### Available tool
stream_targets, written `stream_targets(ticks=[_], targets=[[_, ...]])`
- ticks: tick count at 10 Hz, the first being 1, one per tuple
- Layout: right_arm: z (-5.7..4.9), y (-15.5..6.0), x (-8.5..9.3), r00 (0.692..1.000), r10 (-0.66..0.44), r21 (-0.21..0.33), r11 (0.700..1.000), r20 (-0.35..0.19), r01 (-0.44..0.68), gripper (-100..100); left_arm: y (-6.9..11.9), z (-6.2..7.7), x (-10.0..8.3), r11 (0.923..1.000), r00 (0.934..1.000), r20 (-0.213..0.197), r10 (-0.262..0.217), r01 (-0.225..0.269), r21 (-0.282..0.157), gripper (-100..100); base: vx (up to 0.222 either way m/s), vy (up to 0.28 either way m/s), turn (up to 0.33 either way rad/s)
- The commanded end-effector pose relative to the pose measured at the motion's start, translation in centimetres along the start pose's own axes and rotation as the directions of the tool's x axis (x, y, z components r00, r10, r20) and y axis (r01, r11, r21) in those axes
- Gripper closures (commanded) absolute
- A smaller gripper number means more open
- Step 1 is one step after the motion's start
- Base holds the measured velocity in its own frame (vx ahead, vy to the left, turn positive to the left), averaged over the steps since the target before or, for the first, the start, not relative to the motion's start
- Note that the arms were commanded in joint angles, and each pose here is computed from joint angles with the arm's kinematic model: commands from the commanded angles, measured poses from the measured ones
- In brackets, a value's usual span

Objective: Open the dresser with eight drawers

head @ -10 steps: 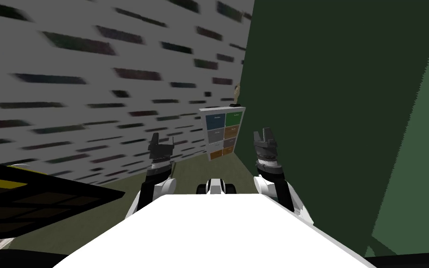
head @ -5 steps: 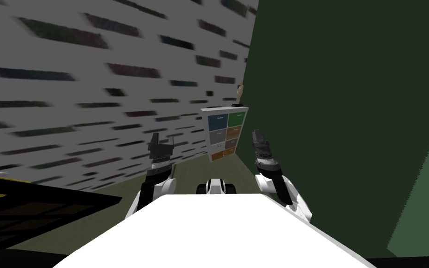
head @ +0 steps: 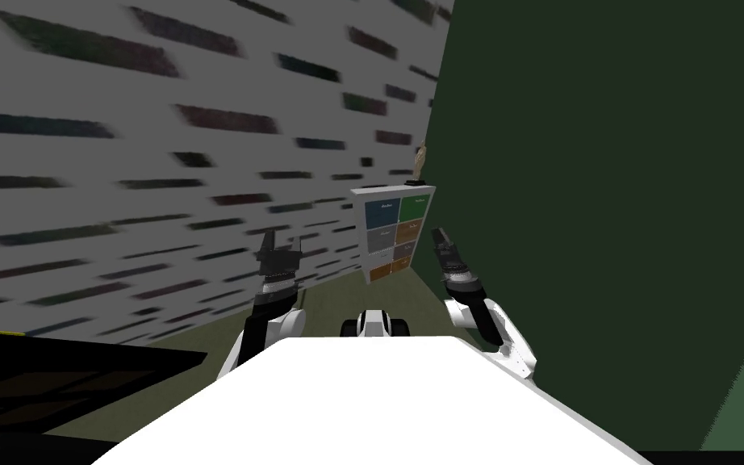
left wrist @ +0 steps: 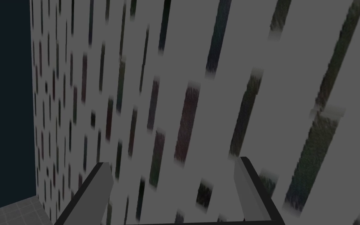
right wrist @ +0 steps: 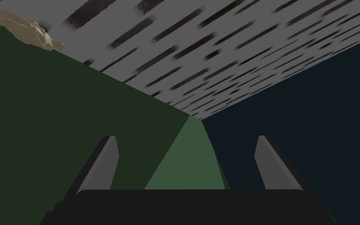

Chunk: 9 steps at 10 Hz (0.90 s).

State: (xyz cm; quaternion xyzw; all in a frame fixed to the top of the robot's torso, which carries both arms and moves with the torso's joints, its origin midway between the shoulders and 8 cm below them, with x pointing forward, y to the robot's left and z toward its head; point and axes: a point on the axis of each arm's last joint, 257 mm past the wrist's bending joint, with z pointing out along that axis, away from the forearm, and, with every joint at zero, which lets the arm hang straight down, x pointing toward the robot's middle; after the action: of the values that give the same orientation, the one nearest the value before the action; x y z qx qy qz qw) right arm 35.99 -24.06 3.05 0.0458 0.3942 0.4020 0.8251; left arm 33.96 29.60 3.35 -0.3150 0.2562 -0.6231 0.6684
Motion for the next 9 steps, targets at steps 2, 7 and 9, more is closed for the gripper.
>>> stream_targets(ticks=[2, 7, 9], targets=[[0.2, -1.2, 0.8, 0.985, -0.164, -0.020, 0.986, -0.049, 0.163, -100, 0.0, 0.0, 0.0, 1.0000, 1.0000, 0.000, 0.000, 0.000, 0.000, 0, 0.056, 0.070, -0.029], [0.4, -2.6, 1.5, 0.941, -0.327, -0.049, 0.945, -0.088, 0.324, -100, 0.0, 0.0, 0.0, 1.0000, 1.0000, 0.000, 0.000, 0.000, 0.000, 0, 0.058, 0.084, -0.025], [0.4, -3.4, 1.9, 0.909, -0.404, -0.067, 0.915, -0.106, 0.399, -100, 0.0, 0.0, 0.0, 1.0000, 1.0000, 0.000, 0.000, 0.000, 0.000, 0, 0.062, 0.086, -0.028]])
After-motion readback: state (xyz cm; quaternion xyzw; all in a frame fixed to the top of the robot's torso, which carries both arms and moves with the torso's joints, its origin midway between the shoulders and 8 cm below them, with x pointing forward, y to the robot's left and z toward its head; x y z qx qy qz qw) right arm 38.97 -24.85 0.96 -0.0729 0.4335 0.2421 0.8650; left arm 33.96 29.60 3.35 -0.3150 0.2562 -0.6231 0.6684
